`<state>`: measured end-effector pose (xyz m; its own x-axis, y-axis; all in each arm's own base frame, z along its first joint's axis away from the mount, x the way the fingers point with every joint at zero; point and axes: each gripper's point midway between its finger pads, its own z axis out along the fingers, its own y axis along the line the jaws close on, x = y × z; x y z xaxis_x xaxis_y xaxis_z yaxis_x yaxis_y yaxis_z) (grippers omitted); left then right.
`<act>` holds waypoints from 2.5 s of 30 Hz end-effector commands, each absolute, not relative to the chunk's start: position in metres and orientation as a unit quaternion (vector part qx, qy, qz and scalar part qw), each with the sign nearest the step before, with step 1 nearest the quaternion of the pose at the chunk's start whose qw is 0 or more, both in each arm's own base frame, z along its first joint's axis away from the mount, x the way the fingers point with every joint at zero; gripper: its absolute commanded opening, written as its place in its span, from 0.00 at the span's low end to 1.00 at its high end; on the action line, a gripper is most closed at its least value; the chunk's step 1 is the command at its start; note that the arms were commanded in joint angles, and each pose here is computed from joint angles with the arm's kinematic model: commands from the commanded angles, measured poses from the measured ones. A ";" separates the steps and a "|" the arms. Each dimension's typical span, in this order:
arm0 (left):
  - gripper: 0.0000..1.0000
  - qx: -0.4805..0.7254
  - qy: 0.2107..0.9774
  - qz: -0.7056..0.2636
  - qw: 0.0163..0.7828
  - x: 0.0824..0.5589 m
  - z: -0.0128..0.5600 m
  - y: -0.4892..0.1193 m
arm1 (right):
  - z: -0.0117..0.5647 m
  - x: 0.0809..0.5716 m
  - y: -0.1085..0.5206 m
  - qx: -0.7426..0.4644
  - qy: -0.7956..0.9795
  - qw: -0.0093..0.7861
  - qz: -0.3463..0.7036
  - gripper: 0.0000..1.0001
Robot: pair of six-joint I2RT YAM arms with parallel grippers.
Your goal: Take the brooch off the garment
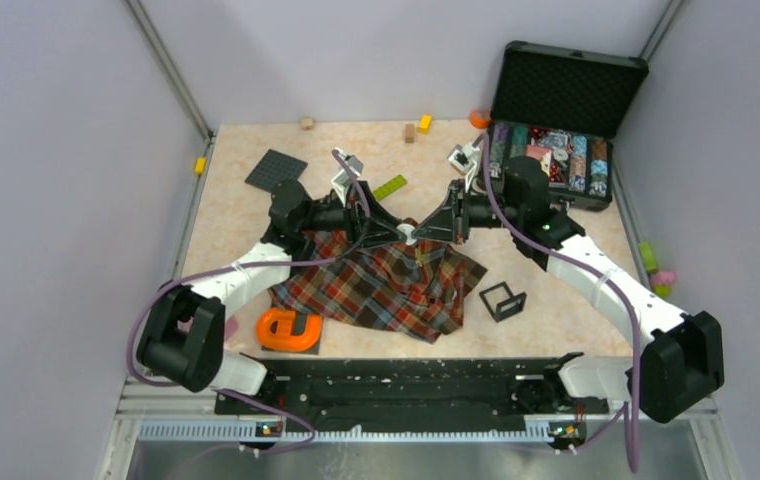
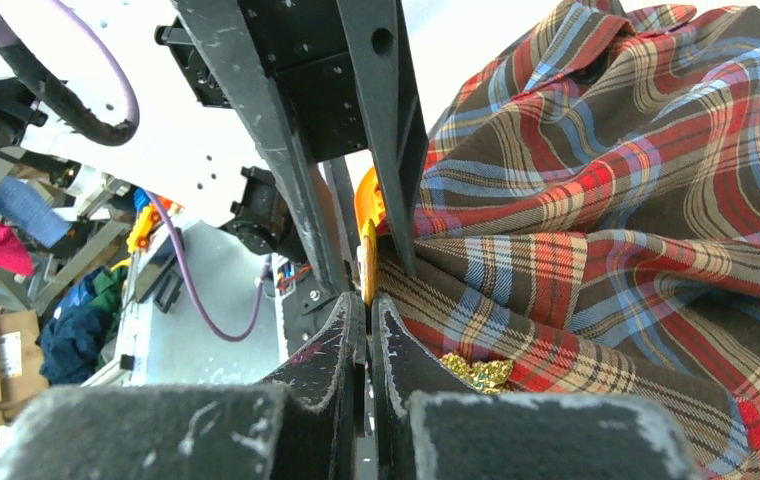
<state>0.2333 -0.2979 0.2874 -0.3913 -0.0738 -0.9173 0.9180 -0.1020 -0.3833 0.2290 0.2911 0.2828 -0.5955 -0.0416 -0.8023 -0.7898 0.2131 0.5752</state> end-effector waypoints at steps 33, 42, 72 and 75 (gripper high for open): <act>0.30 0.398 0.530 -0.619 0.421 0.232 0.299 -0.292 | 0.300 0.227 0.295 -0.328 0.672 0.345 0.568 0.00; 0.21 0.397 0.540 -0.610 0.423 0.236 0.292 -0.292 | 0.304 0.227 0.297 -0.321 0.670 0.343 0.574 0.00; 0.05 0.359 0.566 -0.554 0.493 0.252 0.288 -0.295 | 0.320 0.210 0.313 -0.258 0.646 0.300 0.653 0.00; 0.07 0.351 0.567 -0.551 0.502 0.254 0.287 -0.294 | 0.324 0.208 0.315 -0.246 0.641 0.297 0.663 0.00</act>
